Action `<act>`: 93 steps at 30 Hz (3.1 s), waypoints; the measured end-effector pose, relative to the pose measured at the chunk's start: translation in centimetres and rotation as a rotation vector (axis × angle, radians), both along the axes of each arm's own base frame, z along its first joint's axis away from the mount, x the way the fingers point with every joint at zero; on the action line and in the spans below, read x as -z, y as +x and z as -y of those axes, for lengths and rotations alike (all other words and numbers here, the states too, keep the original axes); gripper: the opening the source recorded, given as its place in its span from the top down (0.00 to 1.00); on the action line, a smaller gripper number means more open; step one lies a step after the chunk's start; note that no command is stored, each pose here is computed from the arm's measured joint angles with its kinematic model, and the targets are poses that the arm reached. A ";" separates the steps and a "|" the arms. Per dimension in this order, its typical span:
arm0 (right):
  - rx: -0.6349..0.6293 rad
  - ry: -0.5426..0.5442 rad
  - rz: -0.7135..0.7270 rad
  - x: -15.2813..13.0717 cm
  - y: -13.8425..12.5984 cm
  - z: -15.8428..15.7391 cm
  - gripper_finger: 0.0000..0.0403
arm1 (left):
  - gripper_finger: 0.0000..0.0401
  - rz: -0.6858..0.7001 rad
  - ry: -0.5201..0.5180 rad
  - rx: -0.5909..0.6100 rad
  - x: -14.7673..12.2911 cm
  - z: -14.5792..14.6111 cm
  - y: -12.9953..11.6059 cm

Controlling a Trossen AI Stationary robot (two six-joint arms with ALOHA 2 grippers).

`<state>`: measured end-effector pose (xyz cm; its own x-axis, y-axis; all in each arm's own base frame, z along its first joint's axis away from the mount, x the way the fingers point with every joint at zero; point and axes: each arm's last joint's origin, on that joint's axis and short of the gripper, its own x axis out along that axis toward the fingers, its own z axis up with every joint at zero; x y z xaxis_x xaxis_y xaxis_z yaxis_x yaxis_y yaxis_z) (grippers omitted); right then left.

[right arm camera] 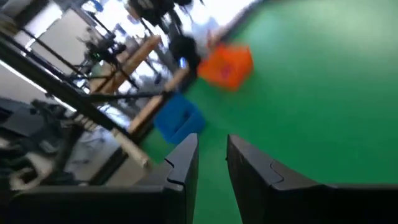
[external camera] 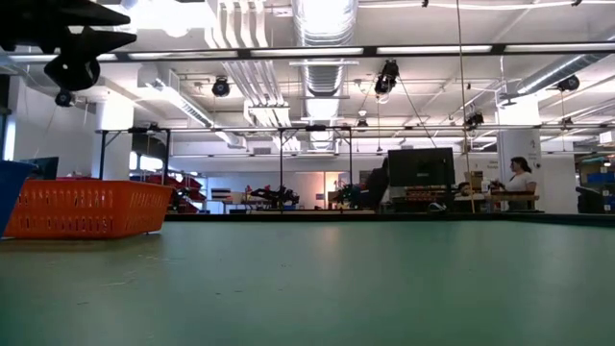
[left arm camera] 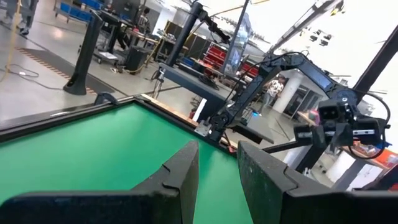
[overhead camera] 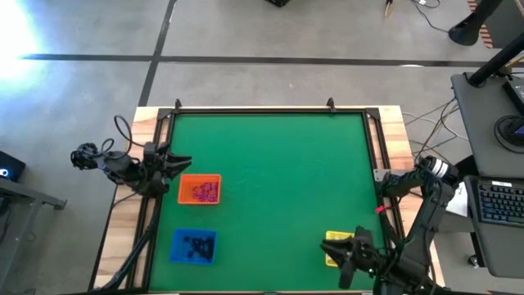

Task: Sort Halloween decoration
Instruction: Return to Home Position

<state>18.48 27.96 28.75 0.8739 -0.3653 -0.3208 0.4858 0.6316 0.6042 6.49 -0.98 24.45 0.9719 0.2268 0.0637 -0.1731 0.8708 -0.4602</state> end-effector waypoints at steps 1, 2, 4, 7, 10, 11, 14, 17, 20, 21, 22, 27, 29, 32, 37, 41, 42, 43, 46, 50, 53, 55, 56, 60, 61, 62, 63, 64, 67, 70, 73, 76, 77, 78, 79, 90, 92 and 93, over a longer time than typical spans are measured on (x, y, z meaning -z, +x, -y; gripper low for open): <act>0.005 0.067 -0.001 -0.1 0.0 -0.1 0.81 | 0.76 0.001 0.001 0.000 0.0 0.0 0.0; 0.013 0.092 0.011 -0.1 0.0 -0.2 0.82 | 0.76 0.002 0.001 0.000 -0.1 0.0 0.0; 0.007 0.033 0.052 -0.5 0.2 -0.4 0.82 | 0.76 0.004 -0.001 0.000 -0.2 0.0 -0.1; -0.045 -0.033 0.072 -1.2 1.0 -1.3 0.82 | 0.76 0.010 -0.009 0.000 -0.3 -0.1 -0.1; -0.146 -0.049 0.071 -2.2 1.8 -2.6 0.82 | 0.76 0.019 -0.012 0.000 -0.6 -0.1 -0.2; -0.178 -0.058 0.084 -2.7 2.1 -3.0 0.82 | 0.76 0.021 -0.013 0.000 -0.7 -0.1 -0.3; -0.327 -0.126 0.141 -4.6 3.4 -4.1 0.82 | 0.76 0.027 -0.012 0.000 -0.9 -0.2 -0.4; -0.609 -0.311 0.257 -6.4 5.2 -4.8 0.82 | 0.76 0.030 -0.011 0.001 -1.1 -0.2 -0.4; -0.994 -0.541 0.459 -7.8 5.8 -5.1 0.82 | 0.76 0.028 -0.010 0.000 -1.0 -0.2 -0.4; -1.102 -0.603 0.511 -8.1 5.5 -5.1 0.82 | 0.76 0.026 -0.009 0.000 -1.0 -0.2 -0.4; -1.179 -0.652 0.543 -8.3 5.2 -5.1 0.82 | 0.76 0.022 -0.007 0.001 -1.0 -0.2 -0.4; -1.265 -0.733 0.391 -8.6 4.0 -3.7 0.82 | 0.76 0.021 -0.006 0.001 -1.0 -0.2 -0.4; -1.281 -0.764 0.293 -8.4 3.6 -2.8 0.82 | 0.76 0.021 -0.007 0.001 -1.0 -0.2 -0.4; -1.276 -0.768 0.241 -9.2 2.7 -1.1 0.82 | 0.76 0.021 -0.007 0.002 -1.0 -0.2 -0.4; -1.252 -0.767 0.273 -10.5 0.0 3.1 0.82 | 0.76 0.021 -0.003 0.001 -1.0 -0.2 -0.4; -1.243 -0.756 0.307 -8.9 -2.6 6.7 0.82 | 0.76 0.018 0.008 -0.001 -1.0 -0.2 -0.4; -1.232 -0.746 0.332 -8.3 -3.3 7.6 0.82 | 0.76 0.018 0.008 -0.001 -1.0 -0.2 -0.4; -1.217 -0.734 0.367 -7.9 -3.9 8.5 0.82 | 0.76 0.018 0.008 -0.001 -1.0 -0.2 -0.4; -1.188 -0.711 0.435 -5.7 -5.5 10.8 0.82 | 0.76 0.018 0.008 -0.001 -1.0 -0.2 -0.4; -1.168 -0.694 0.481 -1.7 -7.3 13.3 0.82 | 0.76 0.018 0.008 -0.001 -1.0 -0.2 -0.4; -1.136 -0.663 0.563 0.8 -8.4 14.8 0.82 | 0.76 0.017 0.011 -0.002 -1.0 -0.2 -0.4; -1.152 -0.647 0.614 2.6 -9.0 15.5 0.82 | 0.76 0.015 0.021 -0.003 -1.0 -0.2 -0.4; -1.160 -0.638 0.641 3.4 -9.3 15.8 0.82 | 0.76 0.012 0.030 -0.003 -1.0 -0.2 -0.4; -1.191 -0.622 0.721 6.0 -10.1 16.6 0.82 | 0.76 -0.011 0.079 -0.007 -0.8 -0.2 -0.4; -1.192 -0.620 0.725 6.6 -10.3 16.9 0.82 | 0.76 -0.017 0.091 -0.007 -0.8 -0.2 -0.4; -1.192 -0.616 0.730 7.2 -10.4 17.1 0.82 | 0.76 -0.020 0.100 -0.008 -0.7 -0.2 -0.4; -1.188 -0.609 0.738 7.6 -10.6 17.3 0.82 | 0.76 -0.024 0.106 -0.008 -0.7 -0.2 -0.4; -1.182 -0.605 0.748 7.9 -10.7 17.5 0.82 | 0.76 -0.031 0.111 -0.008 -0.6 -0.2 -0.3; -1.170 -0.598 0.773 8.6 -11.0 18.0 0.82 | 0.76 -0.045 0.118 -0.007 -0.5 -0.1 -0.3; -1.176 -0.604 0.761 9.4 -11.2 18.1 0.82 | 0.76 -0.067 0.129 -0.006 -0.2 -0.1 -0.3; -1.210 -0.644 0.718 9.9 -11.1 18.0 0.82 | 0.76 -0.116 0.151 -0.004 0.3 -0.1 -0.3; -1.261 -0.670 0.672 10.5 -11.1 17.8 0.82 | 0.76 -0.153 0.169 -0.002 0.9 -0.1 -0.2; -1.278 -0.672 0.655 10.7 -11.0 17.7 0.82 | 0.76 -0.160 0.175 -0.002 1.0 -0.1 -0.1; -1.292 -0.671 0.642 10.8 -11.0 17.7 0.82 | 0.76 -0.167 0.183 -0.001 1.2 0.0 -0.1; -1.298 -0.669 0.634 10.9 -11.0 17.7 0.82 | 0.76 -0.172 0.190 0.000 1.4 0.0 0.0; -1.302 -0.578 0.606 11.0 -11.0 17.7 0.82 | 0.76 -0.228 0.284 0.005 3.8 0.4 1.0; -1.285 -0.590 0.650 10.6 -11.1 17.8 0.82 | 0.76 -0.217 0.278 0.005 4.3 0.6 1.2; -1.278 -0.597 0.667 10.5 -11.1 17.8 0.82 | 0.76 -0.218 0.277 0.005 4.6 0.6 1.4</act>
<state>7.39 10.18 18.30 0.6127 0.7755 0.1523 -0.7850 0.6194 0.0037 7.86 -1.60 19.82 0.9705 0.2251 -0.0866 -0.2365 0.9586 -0.1586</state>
